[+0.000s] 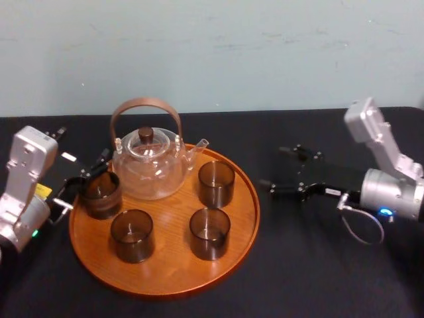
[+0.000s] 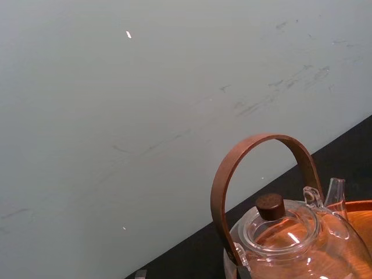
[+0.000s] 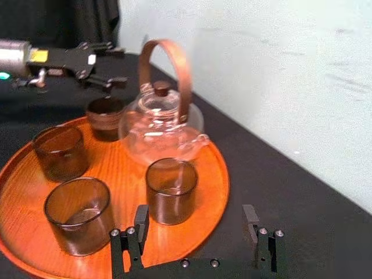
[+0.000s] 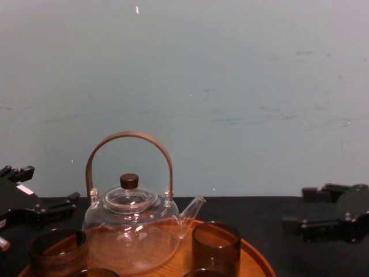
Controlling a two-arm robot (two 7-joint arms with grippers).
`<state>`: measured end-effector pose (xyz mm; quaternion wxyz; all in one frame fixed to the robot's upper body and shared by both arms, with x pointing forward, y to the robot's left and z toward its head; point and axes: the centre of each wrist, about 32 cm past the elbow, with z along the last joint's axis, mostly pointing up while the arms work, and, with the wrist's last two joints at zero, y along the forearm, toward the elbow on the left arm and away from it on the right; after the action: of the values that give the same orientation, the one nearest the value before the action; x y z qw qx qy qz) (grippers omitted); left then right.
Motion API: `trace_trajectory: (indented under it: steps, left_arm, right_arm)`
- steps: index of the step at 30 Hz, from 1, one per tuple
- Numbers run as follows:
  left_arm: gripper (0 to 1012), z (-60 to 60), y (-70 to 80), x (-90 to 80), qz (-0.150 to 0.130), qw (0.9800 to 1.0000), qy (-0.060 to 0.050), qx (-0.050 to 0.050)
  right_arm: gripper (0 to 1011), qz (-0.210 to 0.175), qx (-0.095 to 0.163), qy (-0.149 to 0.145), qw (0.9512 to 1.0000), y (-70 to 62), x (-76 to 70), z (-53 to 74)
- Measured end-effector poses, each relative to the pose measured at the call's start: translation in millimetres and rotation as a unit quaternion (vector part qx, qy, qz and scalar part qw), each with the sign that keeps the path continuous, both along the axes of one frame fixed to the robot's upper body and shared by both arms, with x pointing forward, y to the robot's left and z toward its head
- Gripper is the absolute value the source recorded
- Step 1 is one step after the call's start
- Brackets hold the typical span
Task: Pick up the glass from the table and place it on the tray.
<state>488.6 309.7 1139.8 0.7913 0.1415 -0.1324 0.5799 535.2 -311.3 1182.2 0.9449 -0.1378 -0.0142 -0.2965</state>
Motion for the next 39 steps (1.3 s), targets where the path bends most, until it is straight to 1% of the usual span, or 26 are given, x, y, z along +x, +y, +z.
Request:
trace_trajectory:
  steps: [3,5,9,10,12,13,15,16,18,19,20,21,23,24,29,34,39]
  left_arm:
    - [1001,0.0,0.0,0.0,0.000,1.0000,0.000,0.000]
    - [1001,0.0,0.0,0.0,0.000,1.0000,0.000,0.000]
    - [1001,0.0,0.0,0.0,0.000,1.0000,0.000,0.000]
    - [1001,0.0,0.0,0.0,0.000,1.0000,0.000,0.000]
    - [1001,0.0,0.0,0.0,0.000,1.0000,0.000,0.000]
    - [1001,0.0,0.0,0.0,0.000,1.0000,0.000,0.000]
    - [1001,0.0,0.0,0.0,0.000,1.0000,0.000,0.000]
    - [1002,0.0,0.0,0.0,0.000,1.0000,0.000,0.000]
    - [1001,0.0,0.0,0.0,0.000,1.0000,0.000,0.000]
    - [1001,0.0,0.0,0.0,0.000,1.0000,0.000,0.000]
    - [1001,0.0,0.0,0.0,0.000,1.0000,0.000,0.000]
    - [1001,0.0,0.0,0.0,0.000,1.0000,0.000,0.000]
    - [1001,0.0,0.0,0.0,0.000,1.0000,0.000,0.000]
    - [1001,0.0,0.0,0.0,0.000,1.0000,0.000,0.000]
    - [1001,0.0,0.0,0.0,0.000,1.0000,0.000,0.000]
    - [1001,0.0,0.0,0.0,0.000,1.0000,0.000,0.000]
    - [1001,0.0,0.0,0.0,0.000,1.0000,0.000,0.000]
  right_arm:
    - [1002,-0.017,0.009,-0.010,0.9998,-4.5,-5.4,0.2]
    - [1003,-0.035,0.016,-0.018,0.9991,-8.2,-10.5,-0.4]
    - [1002,-0.077,0.026,-0.036,0.9961,-14.6,-20.9,-3.0]
    - [1002,-0.096,0.028,-0.043,0.9941,-16.6,-25.3,-5.3]
    - [1002,-0.114,0.031,-0.048,0.9919,-17.9,-29.0,-7.6]
    - [1002,-0.132,0.034,-0.050,0.9895,-19.6,-32.4,-10.0]
    - [1002,-0.147,0.036,-0.051,0.9871,-20.8,-35.2,-12.6]
    - [1002,-0.164,0.039,-0.051,0.9843,-22.0,-37.8,-15.3]
    - [1002,-0.179,0.042,-0.051,0.9816,-23.1,-39.9,-17.6]
    - [1002,-0.191,0.044,-0.052,0.9792,-23.6,-41.6,-20.3]
    - [1002,-0.191,0.044,-0.052,0.9792,-23.6,-41.6,-20.3]
    - [1003,-0.203,0.043,-0.052,0.9769,-24.3,-42.9,-23.4]
    - [1003,-0.213,0.043,-0.052,0.9748,-24.8,-43.7,-26.1]
    - [1002,-0.222,0.043,-0.051,0.9727,-25.1,-44.4,-29.0]
    - [1002,-0.245,0.041,-0.048,0.9675,-24.5,-45.1,-39.1]
    - [1003,-0.253,0.043,-0.045,0.9655,-22.3,-44.6,-44.7]
    - [1002,-0.256,0.042,-0.042,0.9649,-19.8,-43.6,-47.0]
